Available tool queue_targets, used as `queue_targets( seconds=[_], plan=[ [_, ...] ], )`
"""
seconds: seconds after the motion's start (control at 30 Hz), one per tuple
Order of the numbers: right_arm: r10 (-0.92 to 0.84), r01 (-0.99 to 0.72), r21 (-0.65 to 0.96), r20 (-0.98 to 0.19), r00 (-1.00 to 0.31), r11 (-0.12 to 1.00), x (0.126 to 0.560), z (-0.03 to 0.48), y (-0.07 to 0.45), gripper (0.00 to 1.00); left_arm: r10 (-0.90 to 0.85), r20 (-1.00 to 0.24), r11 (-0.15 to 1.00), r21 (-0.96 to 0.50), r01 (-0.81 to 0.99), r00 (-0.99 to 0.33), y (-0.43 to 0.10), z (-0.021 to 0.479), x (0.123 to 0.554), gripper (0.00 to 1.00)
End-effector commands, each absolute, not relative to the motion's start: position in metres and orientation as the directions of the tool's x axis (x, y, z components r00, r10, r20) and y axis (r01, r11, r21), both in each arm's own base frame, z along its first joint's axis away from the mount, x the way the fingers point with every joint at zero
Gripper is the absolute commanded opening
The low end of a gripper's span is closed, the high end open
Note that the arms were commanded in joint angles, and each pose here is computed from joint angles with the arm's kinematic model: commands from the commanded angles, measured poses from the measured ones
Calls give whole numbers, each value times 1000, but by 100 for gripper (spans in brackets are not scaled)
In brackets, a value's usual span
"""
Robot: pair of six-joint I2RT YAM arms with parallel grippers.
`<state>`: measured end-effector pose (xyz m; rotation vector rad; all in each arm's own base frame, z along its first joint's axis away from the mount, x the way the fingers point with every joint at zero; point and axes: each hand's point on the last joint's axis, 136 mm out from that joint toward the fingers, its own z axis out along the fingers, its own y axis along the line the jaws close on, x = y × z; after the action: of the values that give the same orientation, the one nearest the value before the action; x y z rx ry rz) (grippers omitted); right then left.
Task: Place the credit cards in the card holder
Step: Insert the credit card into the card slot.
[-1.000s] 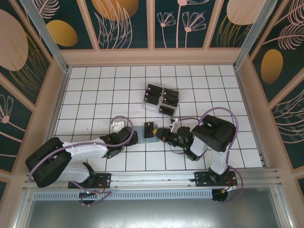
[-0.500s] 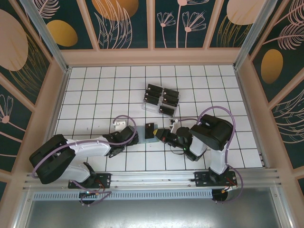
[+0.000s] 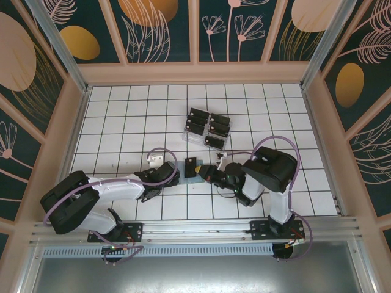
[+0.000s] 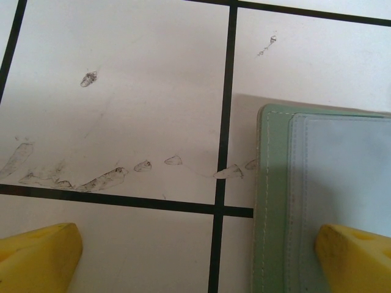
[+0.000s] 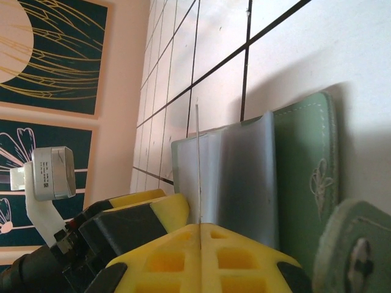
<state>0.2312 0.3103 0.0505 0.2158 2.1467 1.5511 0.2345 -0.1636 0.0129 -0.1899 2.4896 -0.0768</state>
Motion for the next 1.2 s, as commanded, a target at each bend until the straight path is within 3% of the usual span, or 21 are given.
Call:
queue_targets(
  seconds=[0.0, 0.6, 1.17],
  plan=[
    [412, -173, 936, -295, -862, 308, 235, 60, 318, 0, -78, -509, 990, 61, -126, -857, -130, -15, 207, 98],
    [441, -135, 930, -286, -850, 343, 230, 50, 305, 0, -87, -513, 991, 41, -126, -854, -129, -16, 205, 99],
    [405, -144, 941, -266, -875, 306, 228, 50, 321, 0, -85, -508, 991, 44, -125, -857, -128, -19, 203, 98]
  ],
)
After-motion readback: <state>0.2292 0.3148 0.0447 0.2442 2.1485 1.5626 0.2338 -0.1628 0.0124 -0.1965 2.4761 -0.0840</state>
